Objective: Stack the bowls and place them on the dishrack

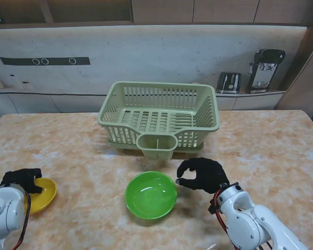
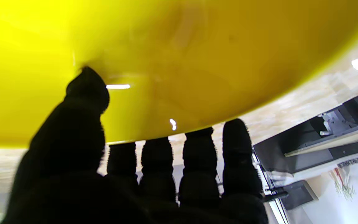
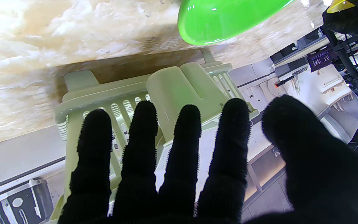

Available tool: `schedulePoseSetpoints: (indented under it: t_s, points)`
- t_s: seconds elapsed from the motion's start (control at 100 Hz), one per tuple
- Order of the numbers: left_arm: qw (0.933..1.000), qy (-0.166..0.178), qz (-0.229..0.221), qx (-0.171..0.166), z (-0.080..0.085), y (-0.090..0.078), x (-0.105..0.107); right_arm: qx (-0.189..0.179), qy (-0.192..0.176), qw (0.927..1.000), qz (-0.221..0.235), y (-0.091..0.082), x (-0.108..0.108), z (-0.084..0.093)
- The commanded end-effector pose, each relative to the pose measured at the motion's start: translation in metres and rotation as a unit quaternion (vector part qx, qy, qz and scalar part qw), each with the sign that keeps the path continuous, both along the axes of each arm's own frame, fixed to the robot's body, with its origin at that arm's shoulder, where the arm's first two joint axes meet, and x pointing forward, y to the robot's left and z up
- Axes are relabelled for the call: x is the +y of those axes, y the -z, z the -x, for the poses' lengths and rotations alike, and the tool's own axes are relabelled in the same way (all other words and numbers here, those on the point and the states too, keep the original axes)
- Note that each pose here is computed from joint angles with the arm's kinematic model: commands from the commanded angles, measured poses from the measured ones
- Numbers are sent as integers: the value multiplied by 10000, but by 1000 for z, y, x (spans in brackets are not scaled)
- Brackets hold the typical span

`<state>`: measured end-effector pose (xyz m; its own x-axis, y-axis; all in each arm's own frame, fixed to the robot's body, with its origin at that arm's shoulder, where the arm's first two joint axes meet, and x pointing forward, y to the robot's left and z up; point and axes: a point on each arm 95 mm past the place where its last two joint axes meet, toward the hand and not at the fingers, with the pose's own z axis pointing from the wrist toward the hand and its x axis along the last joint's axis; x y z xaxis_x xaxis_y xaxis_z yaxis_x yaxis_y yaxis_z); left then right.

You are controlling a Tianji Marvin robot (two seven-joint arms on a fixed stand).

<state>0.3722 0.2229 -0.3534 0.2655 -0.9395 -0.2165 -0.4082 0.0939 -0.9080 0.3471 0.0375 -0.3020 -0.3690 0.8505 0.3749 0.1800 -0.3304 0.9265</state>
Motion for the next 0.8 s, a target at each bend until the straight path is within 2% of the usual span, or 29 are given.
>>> schedulePoseSetpoints:
  t_s: [0.0,0.16,0.43,0.79]
  points:
    - [9999,-74,69,120,5,11,-1,105,-29,9999,-1,5,2,4]
    - [9997,-112,203,-105,2,9,-3,105,-16,9999,-1,5,1,3]
    - [9975,-54,404,-571,1,-3,-10,96,-9,10000,-2,5,0,3]
    - [9904,288,611,-1207,6,-30,-27,57,29,10000,7,3,-1,4]
